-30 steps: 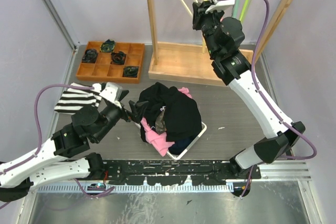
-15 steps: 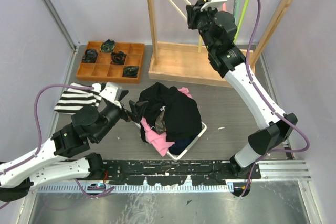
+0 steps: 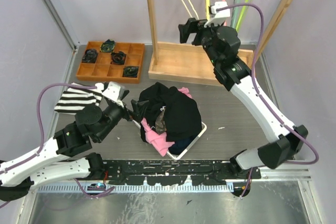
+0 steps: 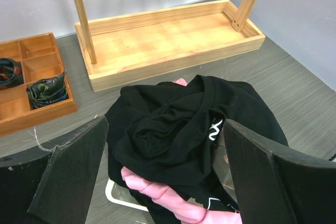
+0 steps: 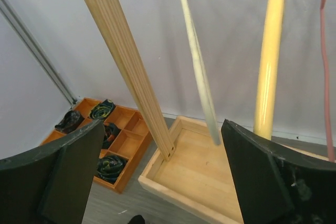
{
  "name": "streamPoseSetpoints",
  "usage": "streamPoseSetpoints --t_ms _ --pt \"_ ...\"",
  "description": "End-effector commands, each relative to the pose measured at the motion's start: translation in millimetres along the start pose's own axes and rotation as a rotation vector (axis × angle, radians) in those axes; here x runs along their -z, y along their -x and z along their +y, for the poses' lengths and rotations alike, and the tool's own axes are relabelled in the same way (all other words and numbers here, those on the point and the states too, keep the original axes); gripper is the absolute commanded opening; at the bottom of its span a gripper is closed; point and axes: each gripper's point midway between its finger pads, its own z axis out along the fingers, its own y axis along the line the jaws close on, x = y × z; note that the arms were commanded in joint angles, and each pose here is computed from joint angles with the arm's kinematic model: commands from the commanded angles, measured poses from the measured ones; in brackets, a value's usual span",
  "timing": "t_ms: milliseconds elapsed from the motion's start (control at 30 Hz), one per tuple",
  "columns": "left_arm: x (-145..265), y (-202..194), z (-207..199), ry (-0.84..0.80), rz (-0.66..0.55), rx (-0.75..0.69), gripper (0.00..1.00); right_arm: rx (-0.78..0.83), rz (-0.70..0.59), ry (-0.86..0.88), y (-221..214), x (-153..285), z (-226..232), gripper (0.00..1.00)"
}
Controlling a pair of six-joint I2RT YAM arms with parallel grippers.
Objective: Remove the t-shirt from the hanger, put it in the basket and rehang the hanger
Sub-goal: Place the hanger on the clothesline, then reset both arms
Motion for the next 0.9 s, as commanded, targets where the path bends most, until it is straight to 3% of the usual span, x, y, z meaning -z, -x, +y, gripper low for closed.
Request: streamPoseSetpoints --t_ms 0,167,400,867 --pt "-1.0 11.8 1.4 0.021 -0.028 0.033 0.98 -0.056 -0.140 0.029 59.7 53.4 2.2 1.00" --pt "-5.1 11.1 1.0 0.033 -0.030 0.033 0.98 -0.115 -0.158 0.052 53.8 99.6 -1.1 1.00" --pt "-14.5 6.3 -3.4 0.041 -0.015 0.029 0.98 -0.193 -0.099 0.074 2.3 156.4 -10.9 1.00" --pt "-23.8 -2.2 -18.0 -0.008 0.017 0.021 0.98 0.007 -0.014 0.140 -56.6 201.1 -20.8 1.00"
